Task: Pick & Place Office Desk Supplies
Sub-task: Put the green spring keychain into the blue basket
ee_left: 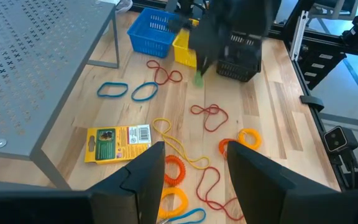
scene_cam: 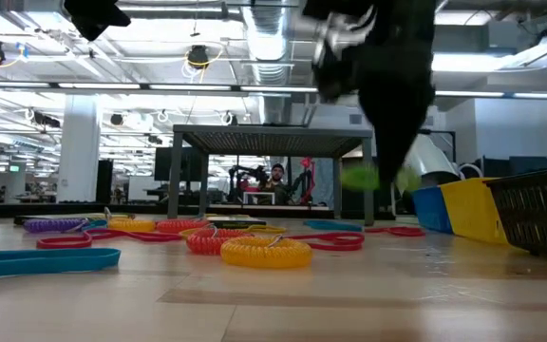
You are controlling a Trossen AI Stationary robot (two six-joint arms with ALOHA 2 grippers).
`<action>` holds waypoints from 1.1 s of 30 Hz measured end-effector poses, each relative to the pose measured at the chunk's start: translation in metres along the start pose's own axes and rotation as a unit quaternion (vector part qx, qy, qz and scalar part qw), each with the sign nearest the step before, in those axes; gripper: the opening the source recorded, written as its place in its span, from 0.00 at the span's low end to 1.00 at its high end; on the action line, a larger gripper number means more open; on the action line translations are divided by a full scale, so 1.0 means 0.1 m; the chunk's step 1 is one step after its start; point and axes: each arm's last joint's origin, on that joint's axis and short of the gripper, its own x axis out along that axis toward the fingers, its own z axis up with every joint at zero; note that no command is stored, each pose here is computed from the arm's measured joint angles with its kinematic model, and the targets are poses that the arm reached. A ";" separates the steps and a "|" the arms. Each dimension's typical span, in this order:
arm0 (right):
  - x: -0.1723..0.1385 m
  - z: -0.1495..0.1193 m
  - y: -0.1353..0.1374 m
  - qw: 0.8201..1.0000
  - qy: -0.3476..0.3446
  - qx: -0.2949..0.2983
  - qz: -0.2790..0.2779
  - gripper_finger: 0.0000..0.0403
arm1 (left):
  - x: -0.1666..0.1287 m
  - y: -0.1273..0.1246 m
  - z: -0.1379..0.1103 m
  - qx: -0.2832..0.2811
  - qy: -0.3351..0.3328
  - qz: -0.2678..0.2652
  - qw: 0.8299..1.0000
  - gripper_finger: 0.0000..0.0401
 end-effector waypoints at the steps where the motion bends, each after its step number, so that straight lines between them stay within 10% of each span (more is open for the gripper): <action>1: -0.12 -0.01 -0.03 1.000 -0.016 0.010 0.004 0.01 | 0.00 0.00 0.00 0.000 0.000 0.000 1.000 0.42; 12: -0.97 -0.52 -0.55 0.993 -0.038 0.099 -0.041 0.00 | 0.00 0.00 0.00 0.000 -0.001 0.000 1.000 0.42; 33: -0.27 -0.92 -1.56 0.976 -0.001 0.204 -0.073 0.00 | 0.00 0.00 0.04 -0.007 -0.025 0.007 1.000 0.42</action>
